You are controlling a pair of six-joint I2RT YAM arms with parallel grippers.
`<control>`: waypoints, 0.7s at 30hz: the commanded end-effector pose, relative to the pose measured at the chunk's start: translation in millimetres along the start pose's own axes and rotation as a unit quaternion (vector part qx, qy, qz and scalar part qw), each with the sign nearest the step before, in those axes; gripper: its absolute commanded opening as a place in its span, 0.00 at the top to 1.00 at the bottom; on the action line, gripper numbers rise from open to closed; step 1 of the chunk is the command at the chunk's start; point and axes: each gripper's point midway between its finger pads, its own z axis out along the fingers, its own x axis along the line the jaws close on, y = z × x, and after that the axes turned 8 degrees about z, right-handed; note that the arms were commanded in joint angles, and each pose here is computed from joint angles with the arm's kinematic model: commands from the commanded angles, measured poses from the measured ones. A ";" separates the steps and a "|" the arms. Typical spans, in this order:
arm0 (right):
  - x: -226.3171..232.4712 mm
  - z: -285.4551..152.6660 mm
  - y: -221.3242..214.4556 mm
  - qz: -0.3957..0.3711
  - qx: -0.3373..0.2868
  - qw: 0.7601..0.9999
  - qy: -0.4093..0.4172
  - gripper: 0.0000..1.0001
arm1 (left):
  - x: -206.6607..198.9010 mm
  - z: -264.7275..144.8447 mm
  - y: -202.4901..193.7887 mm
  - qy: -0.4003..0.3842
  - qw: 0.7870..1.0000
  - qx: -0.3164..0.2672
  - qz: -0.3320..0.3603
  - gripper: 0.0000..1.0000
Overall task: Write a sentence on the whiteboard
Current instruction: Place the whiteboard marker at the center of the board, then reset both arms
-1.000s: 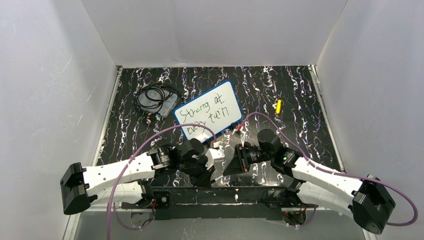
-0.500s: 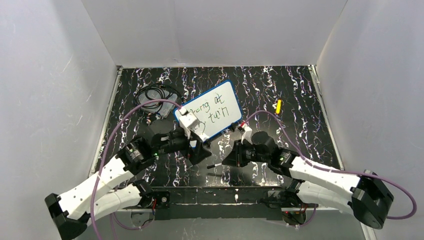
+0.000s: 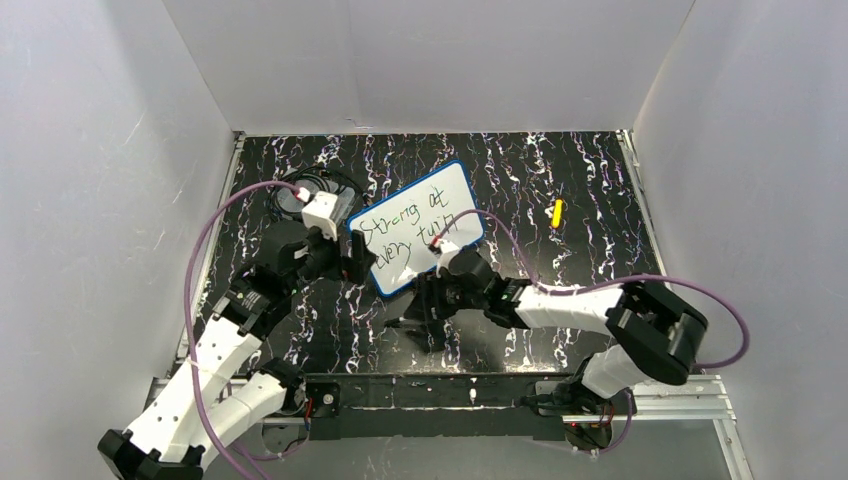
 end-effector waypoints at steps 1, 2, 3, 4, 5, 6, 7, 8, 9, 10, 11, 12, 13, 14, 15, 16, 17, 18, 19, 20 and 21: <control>18.5 14.0 21.5 -0.041 -0.029 0.999 0.017 0.06 | 44.8 -10.1 -0.8 0.120 0.993 -0.010 -0.012 0.02; 17.1 13.8 23.7 -0.046 -0.030 0.998 0.009 0.02 | 51.4 -12.7 -2.1 0.140 0.990 -0.007 -0.015 0.02; 17.0 12.4 27.5 -0.053 -0.033 0.998 0.000 0.01 | 56.7 -15.1 -3.3 0.156 0.988 -0.005 -0.018 0.02; 15.6 9.9 31.2 -0.060 -0.038 0.997 -0.010 0.01 | 60.7 -17.9 -2.9 0.168 0.986 -0.008 -0.019 0.02; 14.4 5.7 34.5 -0.068 -0.042 0.997 -0.019 0.01 | 64.7 -20.4 -2.7 0.180 0.983 -0.012 -0.019 0.02; 10.0 1.7 37.4 -0.074 -0.047 0.995 -0.036 0.01 | 68.1 -22.7 -3.4 0.190 0.982 -0.015 -0.018 0.02; 5.0 -4.2 43.9 -0.081 -0.060 0.993 -0.055 0.01 | 71.3 -25.3 -3.2 0.199 0.980 -0.019 -0.018 0.02; -1.9 -12.4 49.9 -0.089 -0.071 0.991 -0.078 0.01 | 74.9 -28.0 -2.7 0.210 0.977 -0.023 -0.017 0.02; -6.6 -19.0 54.9 -0.091 -0.078 0.989 -0.090 0.01 | 78.1 -30.5 -2.9 0.219 0.975 -0.026 -0.016 0.02; -12.8 -26.5 60.2 -0.092 -0.084 0.987 -0.104 0.01 | 81.2 -32.6 -3.1 0.228 0.973 -0.028 -0.016 0.02; -21.4 -34.3 66.1 -0.090 -0.090 0.985 -0.120 0.01 | 84.0 -34.5 -3.2 0.237 0.971 -0.029 -0.016 0.02; -28.4 -42.8 72.8 -0.087 -0.097 0.983 -0.131 0.01 | 86.9 -36.0 -3.6 0.246 0.969 -0.028 -0.016 0.02; -37.8 -52.3 77.8 -0.082 -0.102 0.981 -0.145 0.01 | 89.5 -38.0 -3.3 0.254 0.967 -0.028 -0.015 0.02; -47.9 -62.6 84.6 -0.076 -0.112 0.978 -0.159 0.01 | 91.7 -39.8 -2.7 0.261 0.965 -0.028 -0.017 0.02; -58.3 -74.5 93.0 -0.067 -0.128 0.974 -0.174 0.01 | 94.3 -41.9 -1.8 0.270 0.962 -0.030 -0.018 0.02; -73.1 -88.7 102.4 -0.050 -0.150 0.967 -0.199 0.01 | 98.0 -44.5 -0.5 0.283 0.958 -0.033 -0.022 0.02; -90.2 -105.0 113.3 -0.033 -0.175 0.958 -0.224 0.01 | 104.4 -49.4 1.0 0.304 0.951 -0.039 -0.030 0.02; -101.6 -120.6 121.6 -0.025 -0.198 0.949 -0.243 0.01 | 107.8 -53.1 2.0 0.317 0.947 -0.044 -0.036 0.02; -113.0 -137.1 129.2 -0.019 -0.223 0.938 -0.265 0.01 | 110.1 -55.5 2.9 0.325 0.944 -0.047 -0.039 0.02; -119.4 -153.5 136.3 -0.018 -0.249 0.926 -0.282 0.01 | 111.2 -56.9 3.2 0.329 0.942 -0.049 -0.041 0.02; -125.1 -169.4 141.4 -0.020 -0.274 0.914 -0.300 0.01 | 111.3 -57.6 3.2 0.329 0.942 -0.049 -0.042 0.02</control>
